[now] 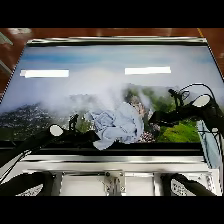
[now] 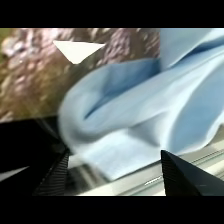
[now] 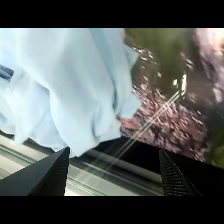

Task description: Fold the shirts.

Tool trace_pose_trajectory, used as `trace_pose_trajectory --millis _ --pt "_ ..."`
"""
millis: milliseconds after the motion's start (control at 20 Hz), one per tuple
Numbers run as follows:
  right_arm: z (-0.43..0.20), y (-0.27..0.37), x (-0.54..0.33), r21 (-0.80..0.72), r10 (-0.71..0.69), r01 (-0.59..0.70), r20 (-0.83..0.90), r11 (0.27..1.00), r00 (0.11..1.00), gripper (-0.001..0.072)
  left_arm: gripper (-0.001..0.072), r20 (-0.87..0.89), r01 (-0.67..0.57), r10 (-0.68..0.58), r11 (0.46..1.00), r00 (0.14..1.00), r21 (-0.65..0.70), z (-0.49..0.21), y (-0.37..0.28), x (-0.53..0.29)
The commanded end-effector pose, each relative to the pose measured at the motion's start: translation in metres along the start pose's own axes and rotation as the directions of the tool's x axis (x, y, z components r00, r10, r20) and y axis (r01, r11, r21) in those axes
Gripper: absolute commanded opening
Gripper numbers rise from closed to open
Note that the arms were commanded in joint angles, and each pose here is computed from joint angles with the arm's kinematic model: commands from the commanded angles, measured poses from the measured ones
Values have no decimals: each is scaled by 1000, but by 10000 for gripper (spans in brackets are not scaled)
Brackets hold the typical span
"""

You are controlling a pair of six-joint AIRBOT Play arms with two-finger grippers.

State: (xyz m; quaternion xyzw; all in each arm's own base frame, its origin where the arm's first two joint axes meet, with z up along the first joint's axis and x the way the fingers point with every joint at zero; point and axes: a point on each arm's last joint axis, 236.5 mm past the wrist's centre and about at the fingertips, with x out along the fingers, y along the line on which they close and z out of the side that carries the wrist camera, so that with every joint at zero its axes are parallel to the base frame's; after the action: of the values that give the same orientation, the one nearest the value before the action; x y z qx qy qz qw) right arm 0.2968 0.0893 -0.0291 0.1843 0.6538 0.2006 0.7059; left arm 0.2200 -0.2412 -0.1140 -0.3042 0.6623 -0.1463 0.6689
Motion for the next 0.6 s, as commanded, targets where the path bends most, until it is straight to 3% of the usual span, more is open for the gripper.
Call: trace_pose_trajectory --millis 0,50,100,150,200,350,400,450,500,550 --pt "5 16 30 -34 -5 5 -14 999 1000 677 708 92 28 -25 999 995 -37 20 -12 15" --pt "1 19 41 -41 -4 2 -45 999 999 677 690 94 35 -30 998 995 -47 21 -15 17" --pt "-2 21 52 -48 -5 1 -72 999 997 677 510 90 38 -33 998 995 -51 20 -17 19" --pt "-4 22 62 -57 -9 4 -87 998 996 677 235 88 38 -34 998 996 -51 19 -17 20" --pt "-4 26 71 -64 -8 2 -96 998 995 677 63 85 40 -36 998 996 -48 19 -19 19" --pt "3 41 89 -55 22 -26 -73 998 997 675 43 73 56 -57 998 996 9 16 -28 15" --pt "6 44 93 -53 18 -22 -58 998 998 595 43 74 69 -71 997 995 36 16 -34 11" --pt "9 45 93 -57 18 -20 -45 998 999 393 43 84 82 -87 995 993 64 18 -40 6" --pt "10 47 93 -51 27 -29 -40 998 999 125 42 100 96 -104 992 989 85 21 -47 -1" --pt "11 46 89 -54 27 -29 -41 998 999 79 42 122 114 -126 988 984 105 24 -55 -10"
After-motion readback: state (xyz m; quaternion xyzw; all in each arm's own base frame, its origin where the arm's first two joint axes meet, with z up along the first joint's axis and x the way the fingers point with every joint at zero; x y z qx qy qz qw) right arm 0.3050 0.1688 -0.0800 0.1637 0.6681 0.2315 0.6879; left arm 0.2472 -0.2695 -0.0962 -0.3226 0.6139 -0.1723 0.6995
